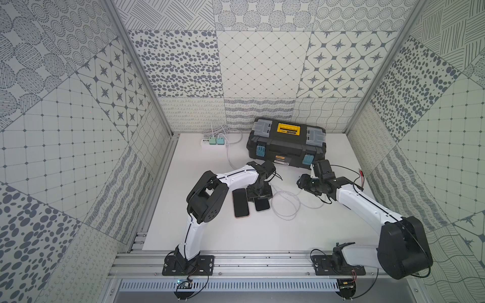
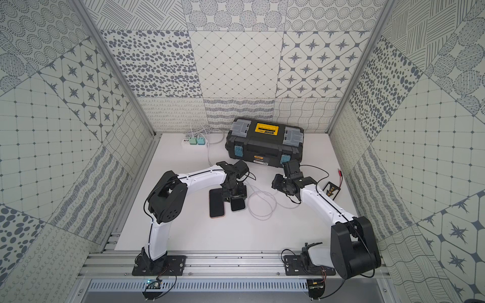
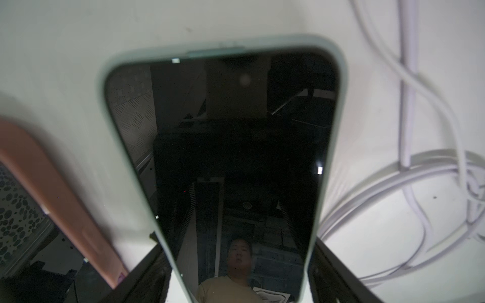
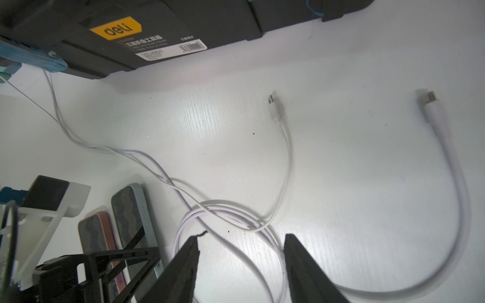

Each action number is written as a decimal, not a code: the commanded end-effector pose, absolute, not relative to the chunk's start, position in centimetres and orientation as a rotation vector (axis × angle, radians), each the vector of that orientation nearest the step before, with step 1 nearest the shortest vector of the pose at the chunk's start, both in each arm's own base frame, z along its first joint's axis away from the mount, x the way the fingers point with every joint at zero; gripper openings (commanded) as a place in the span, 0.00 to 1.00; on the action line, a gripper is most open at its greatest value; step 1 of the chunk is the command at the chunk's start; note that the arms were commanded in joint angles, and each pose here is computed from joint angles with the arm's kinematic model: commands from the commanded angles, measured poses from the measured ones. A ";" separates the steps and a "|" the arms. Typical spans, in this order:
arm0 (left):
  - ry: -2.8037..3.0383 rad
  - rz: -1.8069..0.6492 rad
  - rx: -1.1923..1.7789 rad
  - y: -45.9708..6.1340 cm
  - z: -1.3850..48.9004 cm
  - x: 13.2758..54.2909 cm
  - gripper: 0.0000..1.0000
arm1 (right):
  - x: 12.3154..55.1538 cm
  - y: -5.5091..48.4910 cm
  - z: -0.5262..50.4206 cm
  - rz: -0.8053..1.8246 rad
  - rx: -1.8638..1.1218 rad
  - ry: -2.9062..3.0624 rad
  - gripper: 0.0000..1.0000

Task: Unplug the charging cable from the phone
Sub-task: Place the phone at the center of the board.

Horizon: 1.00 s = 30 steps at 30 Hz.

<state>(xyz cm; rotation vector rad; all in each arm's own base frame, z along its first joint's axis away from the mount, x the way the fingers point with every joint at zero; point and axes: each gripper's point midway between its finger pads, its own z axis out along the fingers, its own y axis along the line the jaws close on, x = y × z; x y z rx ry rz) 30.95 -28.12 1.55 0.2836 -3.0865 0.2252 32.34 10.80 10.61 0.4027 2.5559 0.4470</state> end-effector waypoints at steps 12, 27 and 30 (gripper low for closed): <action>-3.053 0.147 0.208 -27.4 1.7 29.8 0.11 | 32.6 10.2 10.6 0.434 0.418 2.538 0.60; -3.149 0.212 0.174 -28.0 5.2 31.5 0.73 | 33.3 10.6 10.9 0.452 0.406 2.540 0.67; -3.162 0.228 0.180 -28.1 5.8 31.8 0.73 | 33.5 10.6 11.0 0.451 0.409 2.535 0.67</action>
